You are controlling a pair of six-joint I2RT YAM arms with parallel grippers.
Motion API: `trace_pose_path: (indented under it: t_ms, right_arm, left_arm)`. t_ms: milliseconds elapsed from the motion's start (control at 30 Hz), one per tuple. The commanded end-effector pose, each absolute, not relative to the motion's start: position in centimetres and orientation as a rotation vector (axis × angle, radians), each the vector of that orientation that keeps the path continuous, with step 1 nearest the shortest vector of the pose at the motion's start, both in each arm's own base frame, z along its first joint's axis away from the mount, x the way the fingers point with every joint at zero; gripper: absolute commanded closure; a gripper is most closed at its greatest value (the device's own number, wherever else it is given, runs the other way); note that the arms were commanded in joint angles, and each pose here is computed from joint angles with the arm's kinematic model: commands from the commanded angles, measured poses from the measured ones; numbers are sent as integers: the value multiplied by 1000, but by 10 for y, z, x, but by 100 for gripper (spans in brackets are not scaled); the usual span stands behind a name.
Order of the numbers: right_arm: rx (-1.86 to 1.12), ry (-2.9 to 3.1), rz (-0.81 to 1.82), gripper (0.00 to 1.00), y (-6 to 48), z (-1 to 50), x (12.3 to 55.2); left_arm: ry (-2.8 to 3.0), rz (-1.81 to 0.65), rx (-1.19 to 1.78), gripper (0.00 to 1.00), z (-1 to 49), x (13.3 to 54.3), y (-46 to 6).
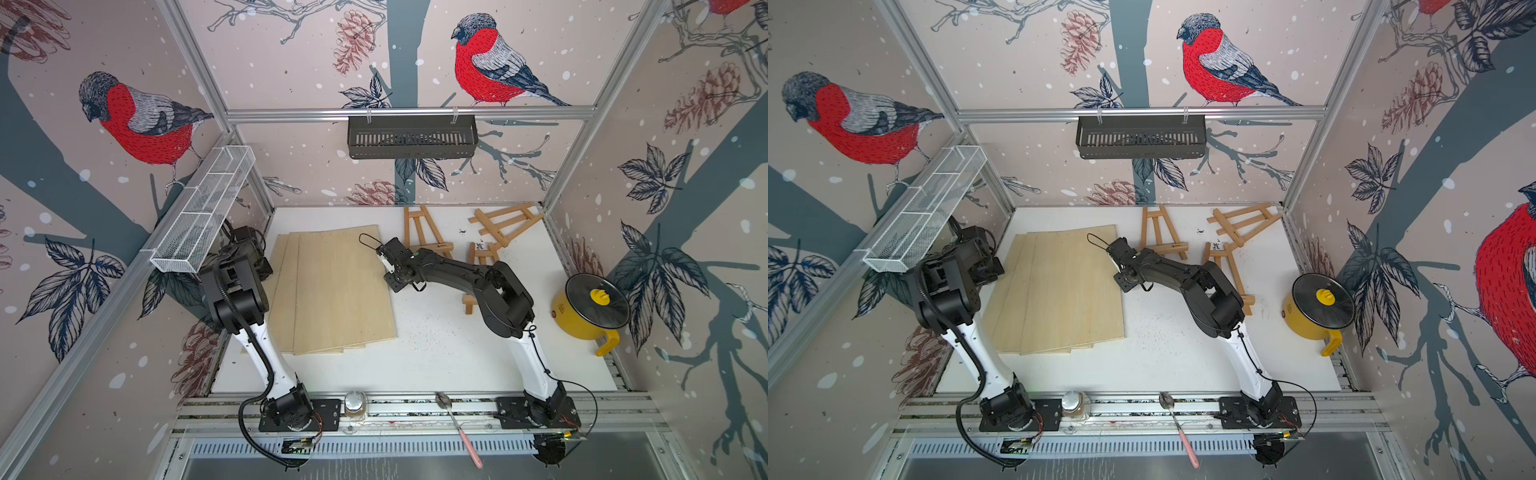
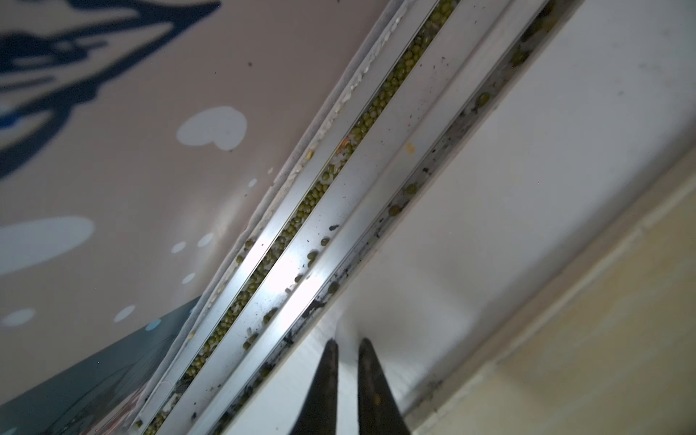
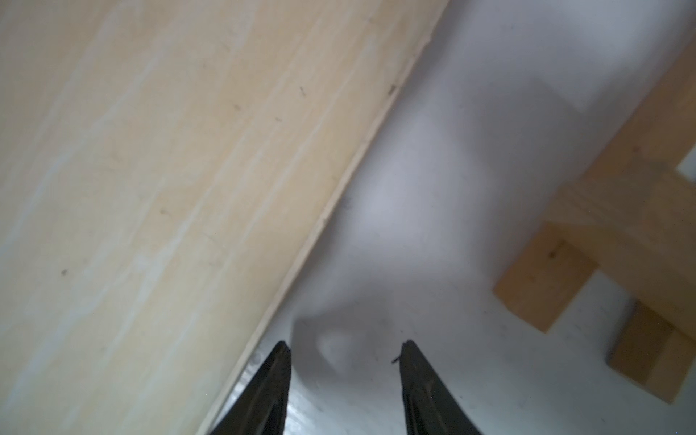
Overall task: Disassemble the easel
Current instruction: Adjust the drawing board at the center of the board.
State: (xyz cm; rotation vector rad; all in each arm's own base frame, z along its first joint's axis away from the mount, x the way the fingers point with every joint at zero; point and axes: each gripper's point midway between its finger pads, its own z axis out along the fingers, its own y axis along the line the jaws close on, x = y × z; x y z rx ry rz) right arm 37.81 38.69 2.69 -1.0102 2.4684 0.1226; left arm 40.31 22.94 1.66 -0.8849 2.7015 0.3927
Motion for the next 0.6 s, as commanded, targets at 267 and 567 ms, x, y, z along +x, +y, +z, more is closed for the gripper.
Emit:
trace_pose_path:
  t_ms: [267, 567]
  right_arm:
    - [-1033, 2461, 122, 50, 417, 20, 379]
    - [-1067, 2417, 161, 50, 441, 27, 374]
  left_arm:
    - [2749, 191, -885, 86, 5, 404, 206]
    - [2750, 159, -883, 86, 6, 406, 202]
